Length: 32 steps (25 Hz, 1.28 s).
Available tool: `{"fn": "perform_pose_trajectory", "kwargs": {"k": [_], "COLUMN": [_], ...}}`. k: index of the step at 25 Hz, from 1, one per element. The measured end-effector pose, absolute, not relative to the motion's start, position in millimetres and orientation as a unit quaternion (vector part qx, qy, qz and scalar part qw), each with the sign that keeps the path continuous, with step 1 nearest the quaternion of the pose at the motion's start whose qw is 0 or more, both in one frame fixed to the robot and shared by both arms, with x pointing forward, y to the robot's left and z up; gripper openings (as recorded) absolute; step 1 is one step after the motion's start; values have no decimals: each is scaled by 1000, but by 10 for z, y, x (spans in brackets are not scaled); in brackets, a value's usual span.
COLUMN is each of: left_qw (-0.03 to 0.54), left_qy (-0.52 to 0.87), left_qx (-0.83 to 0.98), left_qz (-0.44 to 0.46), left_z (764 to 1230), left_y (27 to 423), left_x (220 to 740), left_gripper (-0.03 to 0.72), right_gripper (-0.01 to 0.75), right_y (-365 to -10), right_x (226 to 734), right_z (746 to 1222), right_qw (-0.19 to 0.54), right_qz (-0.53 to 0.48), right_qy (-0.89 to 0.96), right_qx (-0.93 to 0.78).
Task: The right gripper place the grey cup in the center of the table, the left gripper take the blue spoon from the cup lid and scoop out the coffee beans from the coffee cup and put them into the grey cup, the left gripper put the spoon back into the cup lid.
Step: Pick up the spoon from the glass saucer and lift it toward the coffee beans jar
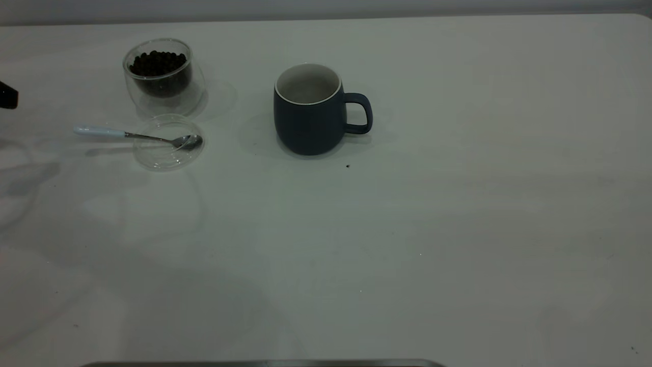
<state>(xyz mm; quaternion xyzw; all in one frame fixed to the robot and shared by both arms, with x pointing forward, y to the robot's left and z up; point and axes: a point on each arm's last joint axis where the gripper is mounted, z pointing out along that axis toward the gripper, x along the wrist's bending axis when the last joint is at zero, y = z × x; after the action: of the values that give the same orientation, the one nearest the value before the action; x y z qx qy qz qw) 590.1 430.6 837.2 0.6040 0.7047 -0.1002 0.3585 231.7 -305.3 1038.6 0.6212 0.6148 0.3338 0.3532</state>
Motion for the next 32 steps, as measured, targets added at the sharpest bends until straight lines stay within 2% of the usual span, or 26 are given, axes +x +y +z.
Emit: {"fn": "perform_pose_trajectory", "kwargs": {"k": [4, 11, 15, 23, 32], "left_qw": [362, 383, 381, 345, 312], "left_qy": [701, 660, 656, 618, 595], "left_qx": [606, 645, 651, 701, 735], "left_qz": [-104, -46, -43, -83, -93], "left_z": [8382, 8359, 8266, 8107, 7924], "left_y": [4298, 4336, 4327, 4031, 3764], "left_x": [5902, 6043, 6219, 6523, 6636], "left_gripper": [621, 623, 623, 613, 593], "right_gripper": [362, 362, 362, 362, 362], "right_y": [-3053, -3053, -3053, -3053, -3053], "right_x": [2317, 2317, 2317, 2317, 2317], "right_z": [10386, 10386, 10386, 10386, 10386], "right_qw": [353, 353, 353, 353, 353], "right_qz": [334, 334, 334, 334, 334], "right_qy": [615, 615, 615, 615, 615], "right_qx": [621, 621, 621, 621, 621]}}
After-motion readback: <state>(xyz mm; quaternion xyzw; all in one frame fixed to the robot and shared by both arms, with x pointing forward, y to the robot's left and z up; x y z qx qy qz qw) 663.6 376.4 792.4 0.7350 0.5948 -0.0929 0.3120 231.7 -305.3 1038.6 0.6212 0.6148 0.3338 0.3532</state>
